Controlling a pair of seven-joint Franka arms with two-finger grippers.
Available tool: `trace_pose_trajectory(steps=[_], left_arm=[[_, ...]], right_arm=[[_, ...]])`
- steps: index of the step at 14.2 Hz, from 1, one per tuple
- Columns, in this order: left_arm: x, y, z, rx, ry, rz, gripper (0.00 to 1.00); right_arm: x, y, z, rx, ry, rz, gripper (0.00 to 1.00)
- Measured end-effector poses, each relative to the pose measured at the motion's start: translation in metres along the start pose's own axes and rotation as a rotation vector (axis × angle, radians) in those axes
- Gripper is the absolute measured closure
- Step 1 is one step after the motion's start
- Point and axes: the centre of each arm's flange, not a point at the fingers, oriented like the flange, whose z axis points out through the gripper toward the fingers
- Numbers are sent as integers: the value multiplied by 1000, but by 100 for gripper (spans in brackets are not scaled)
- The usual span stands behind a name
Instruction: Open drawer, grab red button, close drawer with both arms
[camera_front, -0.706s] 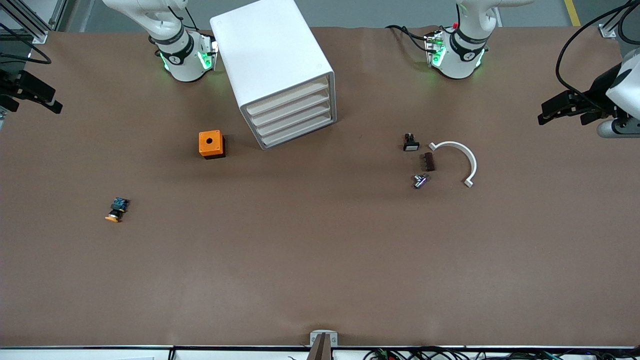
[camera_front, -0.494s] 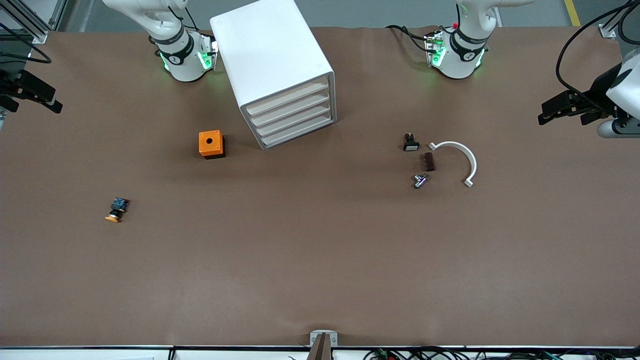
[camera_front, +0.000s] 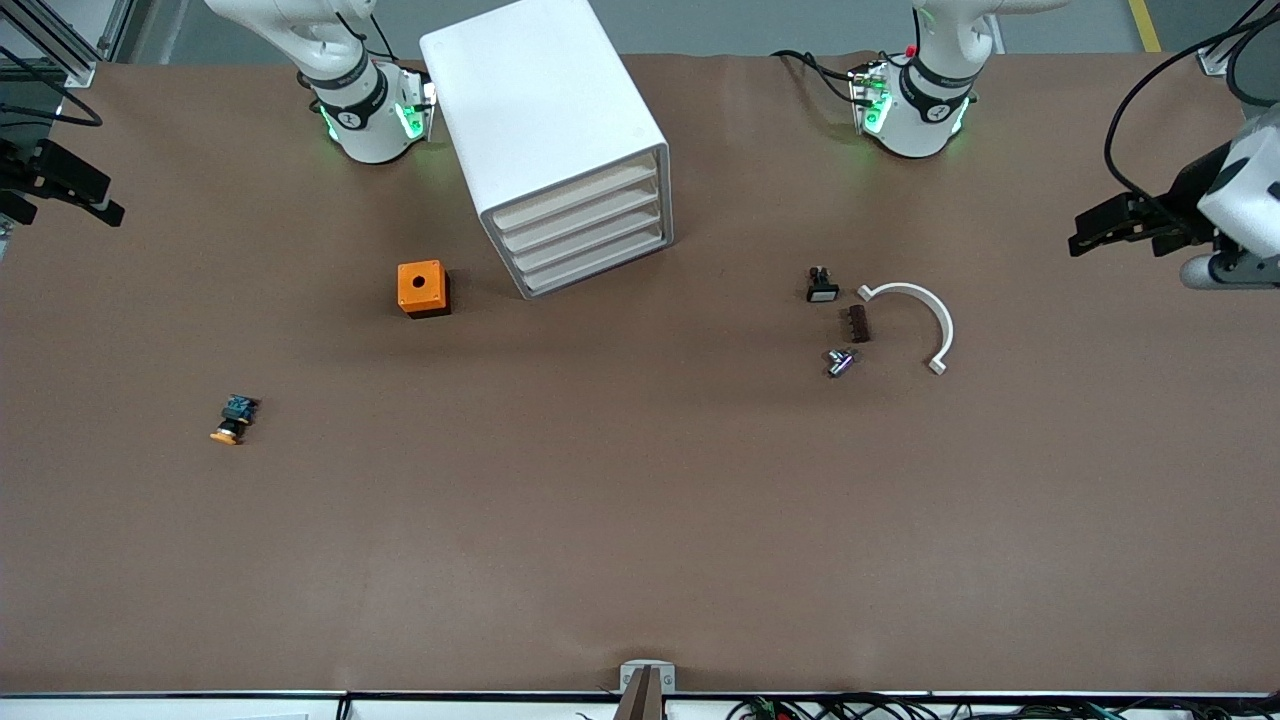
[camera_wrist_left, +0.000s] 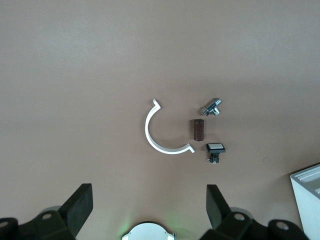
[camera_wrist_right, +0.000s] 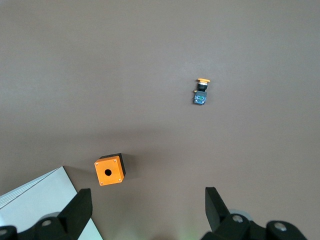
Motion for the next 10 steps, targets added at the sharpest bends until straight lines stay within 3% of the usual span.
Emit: trace_pose_trajectory(steps=[4,10], left_arm=[[28,14,42,-15,-66,-11,0],[60,84,102,-11,-103,-167,0]], right_arm=[[0,0,0,0,0,1,0],[0,1,1,0,-3,1,0]])
